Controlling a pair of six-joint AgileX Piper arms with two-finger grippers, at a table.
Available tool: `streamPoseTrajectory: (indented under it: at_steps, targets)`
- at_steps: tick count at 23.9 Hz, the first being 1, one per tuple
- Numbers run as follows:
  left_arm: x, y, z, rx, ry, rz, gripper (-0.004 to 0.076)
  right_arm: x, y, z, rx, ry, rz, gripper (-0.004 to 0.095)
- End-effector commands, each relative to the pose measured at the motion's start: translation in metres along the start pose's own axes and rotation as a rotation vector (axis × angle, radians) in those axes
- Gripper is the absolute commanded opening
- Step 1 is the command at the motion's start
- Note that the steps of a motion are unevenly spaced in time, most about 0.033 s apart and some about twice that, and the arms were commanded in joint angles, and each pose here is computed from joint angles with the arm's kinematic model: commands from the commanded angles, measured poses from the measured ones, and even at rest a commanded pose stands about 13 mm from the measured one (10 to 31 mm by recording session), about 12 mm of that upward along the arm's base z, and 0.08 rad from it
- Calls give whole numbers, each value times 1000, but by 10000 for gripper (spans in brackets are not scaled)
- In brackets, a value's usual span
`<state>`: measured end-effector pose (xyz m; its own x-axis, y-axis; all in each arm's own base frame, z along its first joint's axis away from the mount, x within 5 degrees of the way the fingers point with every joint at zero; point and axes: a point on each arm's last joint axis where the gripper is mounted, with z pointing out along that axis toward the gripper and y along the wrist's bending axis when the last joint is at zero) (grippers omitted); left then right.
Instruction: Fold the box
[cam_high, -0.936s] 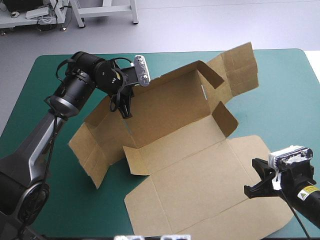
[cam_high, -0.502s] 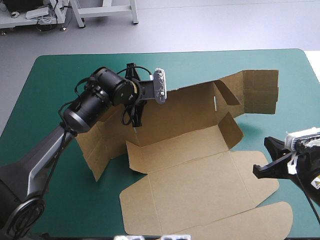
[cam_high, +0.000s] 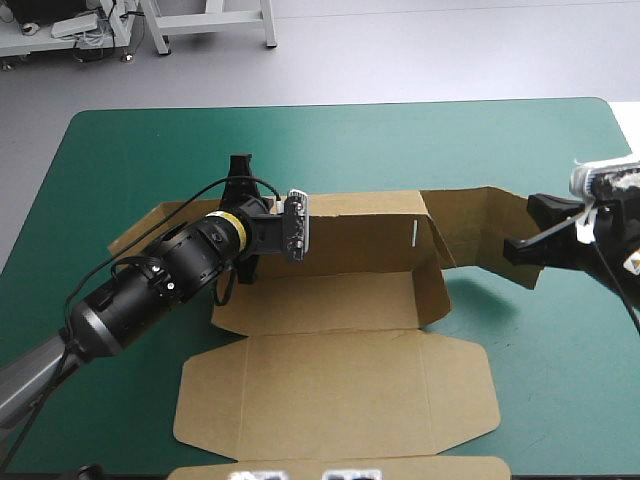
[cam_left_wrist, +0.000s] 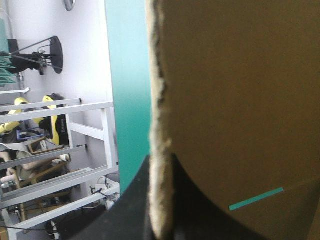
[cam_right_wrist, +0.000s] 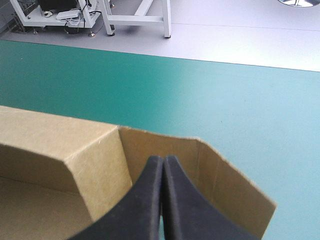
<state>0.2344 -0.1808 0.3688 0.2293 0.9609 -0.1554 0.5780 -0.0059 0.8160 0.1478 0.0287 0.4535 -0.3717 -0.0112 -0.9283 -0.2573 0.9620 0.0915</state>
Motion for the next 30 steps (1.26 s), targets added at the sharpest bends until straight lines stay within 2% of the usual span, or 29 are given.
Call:
streamPoseTrajectory:
  at_steps: [1, 2, 5, 13, 17, 21, 30]
  targets:
    - [-1, 13, -19, -134, -74, -9, -9, -27, -2, 11, -1, -66, 2, -18]
    - [-1, 13, -18, -130, -72, -26, -9, -30, -3, 17, -3, -49, 3, -18]
    - [1, 10, -16, -114, -57, -92, -9, -42, -9, 64, -53, 124, 18, -18]
    - [3, 9, -16, -106, -38, -146, -9, -70, -22, 163, -149, 334, 111, -16]
    - [-2, 5, -18, -119, 20, -127, -9, -64, -30, 211, -168, 469, 164, -16]
    - [-8, 5, -21, -185, 77, -93, -9, -55, -31, 231, -186, 503, 188, -17]
    - [-9, -7, -9, -144, 92, -62, -9, -45, -31, 245, -181, 545, 186, -17]
